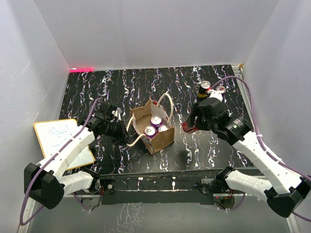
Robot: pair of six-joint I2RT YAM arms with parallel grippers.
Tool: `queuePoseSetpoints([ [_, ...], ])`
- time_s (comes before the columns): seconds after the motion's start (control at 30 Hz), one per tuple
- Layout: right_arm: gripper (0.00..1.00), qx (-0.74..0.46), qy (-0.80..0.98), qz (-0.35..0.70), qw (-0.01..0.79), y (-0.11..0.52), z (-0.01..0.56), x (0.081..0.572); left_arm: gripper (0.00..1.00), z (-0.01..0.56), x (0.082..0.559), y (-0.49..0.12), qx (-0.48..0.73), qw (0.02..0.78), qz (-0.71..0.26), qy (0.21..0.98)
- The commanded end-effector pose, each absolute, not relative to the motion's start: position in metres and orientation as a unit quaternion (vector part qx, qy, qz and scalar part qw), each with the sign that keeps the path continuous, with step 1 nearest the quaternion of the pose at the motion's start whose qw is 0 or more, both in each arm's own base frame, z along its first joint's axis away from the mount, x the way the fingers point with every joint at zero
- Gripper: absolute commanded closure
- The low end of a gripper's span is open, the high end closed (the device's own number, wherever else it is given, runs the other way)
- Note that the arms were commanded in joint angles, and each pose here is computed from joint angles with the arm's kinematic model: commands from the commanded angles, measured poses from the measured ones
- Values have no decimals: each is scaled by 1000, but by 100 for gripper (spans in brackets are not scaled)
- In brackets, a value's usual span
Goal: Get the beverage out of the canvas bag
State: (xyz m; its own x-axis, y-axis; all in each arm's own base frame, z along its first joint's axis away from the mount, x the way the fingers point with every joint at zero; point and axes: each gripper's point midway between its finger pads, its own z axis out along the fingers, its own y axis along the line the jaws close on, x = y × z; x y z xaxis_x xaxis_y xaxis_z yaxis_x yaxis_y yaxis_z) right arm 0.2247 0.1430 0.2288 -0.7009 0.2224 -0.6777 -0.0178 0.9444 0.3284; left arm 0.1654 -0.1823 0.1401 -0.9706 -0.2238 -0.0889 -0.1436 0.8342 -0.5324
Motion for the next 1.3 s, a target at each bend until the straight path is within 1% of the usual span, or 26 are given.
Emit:
queuePoseSetpoints([
  [0.0,92,118,880,22,459,100,237,273,100,143,166,-184,-86,70,-274,955],
  [0.1,92,128,884,-31,449,84,224,302,100,144,169,-184,-82,69,-273,956],
  [0.2,92,133,885,-43,444,67,214,334,100,147,173,-182,-72,72,-259,961],
  [0.33,92,150,884,-48,440,46,203,373,100,149,174,-182,-63,66,-256,962],
  [0.53,92,168,901,-24,400,36,175,411,100,148,175,-180,-53,63,-246,966],
  [0.67,92,170,908,-14,382,41,159,425,100,145,176,-179,-47,58,-239,968],
  [0.8,92,174,911,-28,372,37,144,427,100,145,177,-179,-45,58,-235,969],
  [1.07,92,175,904,-40,387,32,128,431,100,144,177,-178,-45,57,-231,970],
  [1.27,92,169,906,-54,384,28,115,433,100,145,177,-177,-51,61,-232,970],
])
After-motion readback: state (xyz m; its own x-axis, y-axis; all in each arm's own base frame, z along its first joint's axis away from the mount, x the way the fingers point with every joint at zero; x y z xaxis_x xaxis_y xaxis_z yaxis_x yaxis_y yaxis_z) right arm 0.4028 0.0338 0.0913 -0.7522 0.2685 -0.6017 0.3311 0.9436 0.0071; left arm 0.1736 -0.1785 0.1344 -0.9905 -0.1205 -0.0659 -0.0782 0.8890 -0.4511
